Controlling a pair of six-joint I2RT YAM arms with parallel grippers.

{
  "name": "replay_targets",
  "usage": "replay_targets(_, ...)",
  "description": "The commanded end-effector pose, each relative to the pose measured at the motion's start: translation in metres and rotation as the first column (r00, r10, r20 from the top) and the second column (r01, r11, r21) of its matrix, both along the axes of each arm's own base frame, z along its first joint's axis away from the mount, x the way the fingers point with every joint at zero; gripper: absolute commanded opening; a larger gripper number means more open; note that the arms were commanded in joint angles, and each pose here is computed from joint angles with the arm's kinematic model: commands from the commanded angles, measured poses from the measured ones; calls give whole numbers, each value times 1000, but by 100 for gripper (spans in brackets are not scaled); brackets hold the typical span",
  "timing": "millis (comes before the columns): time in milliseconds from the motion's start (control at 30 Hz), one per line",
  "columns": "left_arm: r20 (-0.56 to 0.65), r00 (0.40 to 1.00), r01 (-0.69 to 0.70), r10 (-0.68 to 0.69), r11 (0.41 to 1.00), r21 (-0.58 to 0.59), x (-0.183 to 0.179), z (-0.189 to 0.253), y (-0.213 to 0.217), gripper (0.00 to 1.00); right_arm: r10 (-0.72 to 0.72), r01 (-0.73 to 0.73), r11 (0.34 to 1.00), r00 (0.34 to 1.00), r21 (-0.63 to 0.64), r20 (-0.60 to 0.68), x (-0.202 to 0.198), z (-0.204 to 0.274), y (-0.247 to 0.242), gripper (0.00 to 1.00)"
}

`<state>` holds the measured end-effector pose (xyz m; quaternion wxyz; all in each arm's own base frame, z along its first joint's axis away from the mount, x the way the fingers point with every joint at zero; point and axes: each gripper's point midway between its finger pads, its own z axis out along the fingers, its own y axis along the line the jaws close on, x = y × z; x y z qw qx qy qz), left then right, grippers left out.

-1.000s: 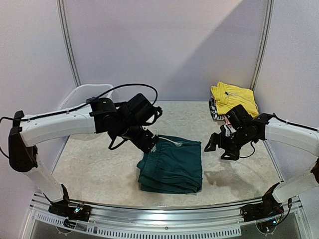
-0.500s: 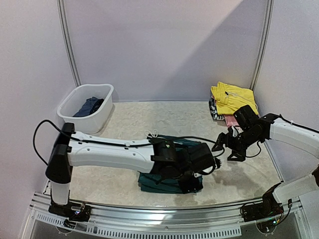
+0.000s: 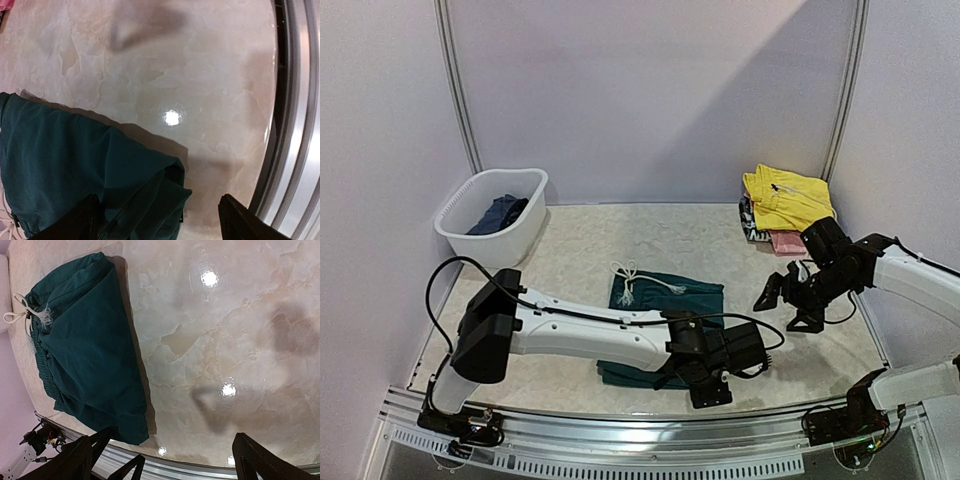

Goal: Fold and stack the mixed laundry pile
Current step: Pick up the square-folded shorts from the center of the board.

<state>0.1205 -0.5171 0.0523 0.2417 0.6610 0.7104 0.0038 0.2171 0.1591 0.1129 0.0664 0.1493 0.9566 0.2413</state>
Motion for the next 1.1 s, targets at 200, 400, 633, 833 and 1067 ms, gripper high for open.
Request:
replay_targets(200, 73, 997, -26, 25, 1000, 16, 5, -26, -9, 75, 23, -23, 1000, 999, -18, -40, -15, -5, -7, 99)
replay_targets(400, 108, 993, -48, 43, 998, 43, 11, -43, -3, 38, 43, -45, 999, 998, -23, -51, -18, -4, -7, 99)
replay_targets(633, 149, 983, -105, 104, 994, 1, 20, -24, 3, 0, 53, -53, 999, 997, -5, -56, -12, -5, -1, 99)
replay_targets(833, 72, 975, -197, 211, 967, -159, 29, 20, 12, 0, 39, -36, 994, 999, 103, -31, 6, -3, 20, 99)
replay_targets(1067, -3, 957, -280, 290, 920, -273, 42, 50, 29, 0, 38, -34, 947, 999, 318, -7, 28, 1, 58, 99)
